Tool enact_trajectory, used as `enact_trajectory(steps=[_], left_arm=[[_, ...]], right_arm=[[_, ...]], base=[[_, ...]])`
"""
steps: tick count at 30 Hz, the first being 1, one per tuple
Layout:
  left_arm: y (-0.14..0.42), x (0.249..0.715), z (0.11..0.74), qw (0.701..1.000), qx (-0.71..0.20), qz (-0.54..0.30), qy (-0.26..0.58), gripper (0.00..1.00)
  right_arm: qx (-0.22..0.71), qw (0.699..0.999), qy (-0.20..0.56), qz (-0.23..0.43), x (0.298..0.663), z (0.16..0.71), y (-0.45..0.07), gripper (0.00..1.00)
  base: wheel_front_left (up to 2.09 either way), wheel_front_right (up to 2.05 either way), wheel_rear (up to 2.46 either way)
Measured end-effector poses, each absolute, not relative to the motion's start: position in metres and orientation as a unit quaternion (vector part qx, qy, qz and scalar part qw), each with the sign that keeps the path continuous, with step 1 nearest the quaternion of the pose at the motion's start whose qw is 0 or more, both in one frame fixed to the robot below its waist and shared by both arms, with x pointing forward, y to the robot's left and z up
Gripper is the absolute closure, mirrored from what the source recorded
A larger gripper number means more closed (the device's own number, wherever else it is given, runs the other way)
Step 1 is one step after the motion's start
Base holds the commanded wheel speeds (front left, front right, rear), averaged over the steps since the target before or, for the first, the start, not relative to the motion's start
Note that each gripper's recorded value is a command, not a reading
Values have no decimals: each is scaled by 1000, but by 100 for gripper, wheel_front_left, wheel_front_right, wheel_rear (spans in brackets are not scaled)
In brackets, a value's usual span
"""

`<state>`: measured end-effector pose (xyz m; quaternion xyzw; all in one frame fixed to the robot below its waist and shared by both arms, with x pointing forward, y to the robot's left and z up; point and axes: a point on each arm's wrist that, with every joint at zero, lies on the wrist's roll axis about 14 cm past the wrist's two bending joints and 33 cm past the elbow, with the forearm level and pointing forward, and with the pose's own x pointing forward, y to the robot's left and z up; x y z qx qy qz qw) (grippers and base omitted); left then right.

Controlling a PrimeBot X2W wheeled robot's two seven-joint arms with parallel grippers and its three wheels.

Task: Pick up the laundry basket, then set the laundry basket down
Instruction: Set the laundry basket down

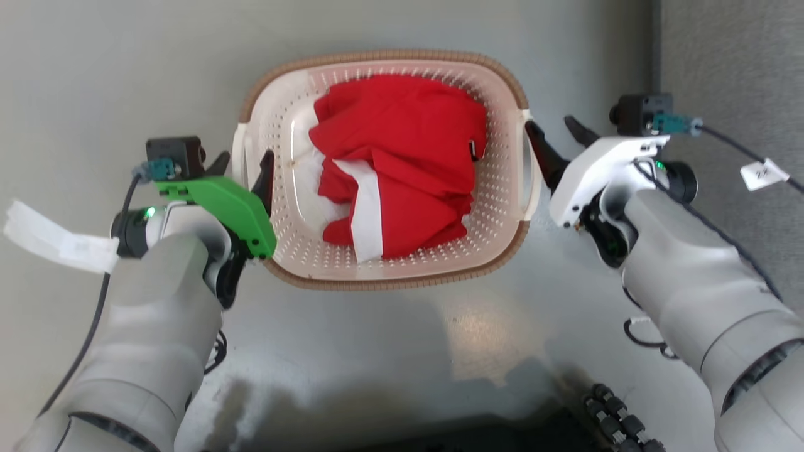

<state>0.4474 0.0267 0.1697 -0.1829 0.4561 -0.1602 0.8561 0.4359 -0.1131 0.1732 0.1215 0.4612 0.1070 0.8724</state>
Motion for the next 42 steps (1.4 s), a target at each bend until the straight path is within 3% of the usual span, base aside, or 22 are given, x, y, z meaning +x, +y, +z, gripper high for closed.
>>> enact_trajectory(steps=[7,13,23,42], left_arm=[[22,453,203,869,-187,-169,425,0],[11,451,239,878,-200,-185,394,0],[3,464,305,901,-197,-221,317,0],[42,445,400,937,-208,-199,196,0]], right_arm=[[136,881,441,101,430,201,-112,0],[154,904,382,116,450,248,-103,0],[147,927,320,133,450,304,-106,0],[161,959,183,142,431,405,-116,0]], base=[[0,0,0],[0,0,0],[0,0,0],[0,0,0]])
